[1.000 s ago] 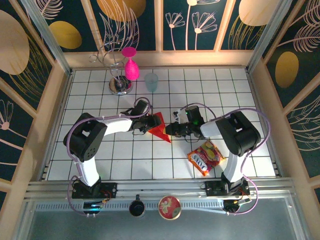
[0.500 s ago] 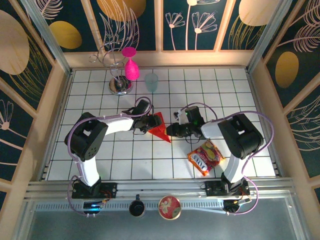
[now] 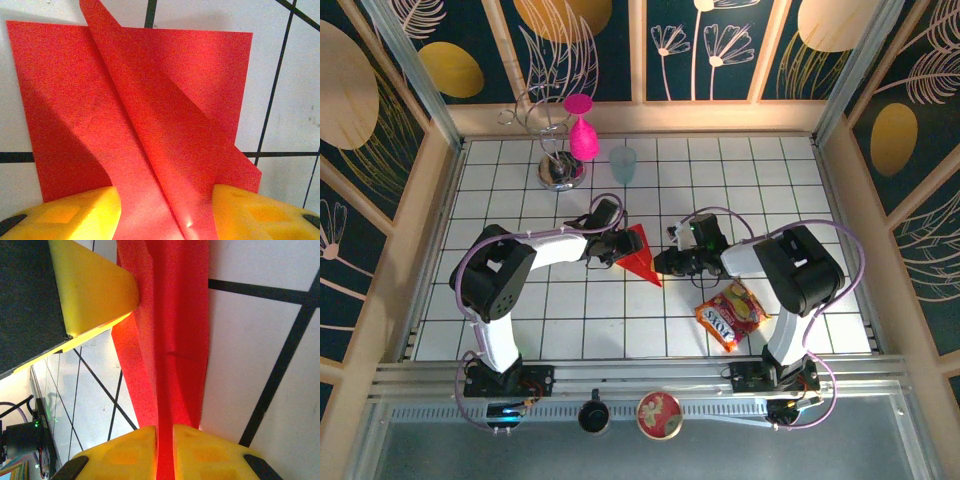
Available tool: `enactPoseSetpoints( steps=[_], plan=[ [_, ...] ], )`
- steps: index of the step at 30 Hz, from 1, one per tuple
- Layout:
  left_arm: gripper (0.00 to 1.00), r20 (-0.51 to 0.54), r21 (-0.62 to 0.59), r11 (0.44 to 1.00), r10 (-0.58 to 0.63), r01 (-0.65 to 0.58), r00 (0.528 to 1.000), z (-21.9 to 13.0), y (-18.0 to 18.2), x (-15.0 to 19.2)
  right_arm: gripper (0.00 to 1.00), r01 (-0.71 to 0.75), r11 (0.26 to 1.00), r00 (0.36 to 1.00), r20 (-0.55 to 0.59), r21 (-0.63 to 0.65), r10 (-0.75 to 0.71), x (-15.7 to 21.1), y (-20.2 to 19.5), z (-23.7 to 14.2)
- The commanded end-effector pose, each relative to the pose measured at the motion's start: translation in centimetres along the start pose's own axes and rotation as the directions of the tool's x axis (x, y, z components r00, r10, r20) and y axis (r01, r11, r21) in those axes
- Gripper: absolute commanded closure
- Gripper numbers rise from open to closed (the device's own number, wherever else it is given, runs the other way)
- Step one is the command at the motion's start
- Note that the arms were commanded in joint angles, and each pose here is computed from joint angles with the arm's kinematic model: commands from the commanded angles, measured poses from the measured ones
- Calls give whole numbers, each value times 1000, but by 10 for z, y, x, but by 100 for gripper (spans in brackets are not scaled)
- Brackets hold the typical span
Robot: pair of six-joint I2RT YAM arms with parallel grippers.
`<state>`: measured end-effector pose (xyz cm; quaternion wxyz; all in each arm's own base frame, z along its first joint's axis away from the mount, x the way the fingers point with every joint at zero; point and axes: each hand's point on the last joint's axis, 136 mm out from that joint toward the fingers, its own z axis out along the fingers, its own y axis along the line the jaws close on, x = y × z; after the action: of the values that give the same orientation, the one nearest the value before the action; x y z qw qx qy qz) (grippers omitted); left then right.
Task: Fold a paper plane with a square sheet of paper (pick it up from the middle)
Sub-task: Fourth fold the wing at the center of the table.
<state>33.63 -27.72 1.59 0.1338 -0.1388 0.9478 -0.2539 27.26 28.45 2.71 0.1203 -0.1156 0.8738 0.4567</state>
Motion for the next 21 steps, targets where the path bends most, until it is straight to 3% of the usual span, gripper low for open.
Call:
enactPoseSetpoints(
  steps=[1,9,21],
  plan=[
    [46,-114,-317,948,-62,23,992,24,99,42,84,-13,1000,1000,-29,3,13,10,-7,5],
    [47,-119,-310,951,-45,6,992,27,93,39,79,19,1000,1000,0,-6,-19,5,5,-6],
    [47,-119,-324,946,-54,13,991,27,97,40,76,20,1000,998,-64,-10,-21,32,3,-12]
  ],
)
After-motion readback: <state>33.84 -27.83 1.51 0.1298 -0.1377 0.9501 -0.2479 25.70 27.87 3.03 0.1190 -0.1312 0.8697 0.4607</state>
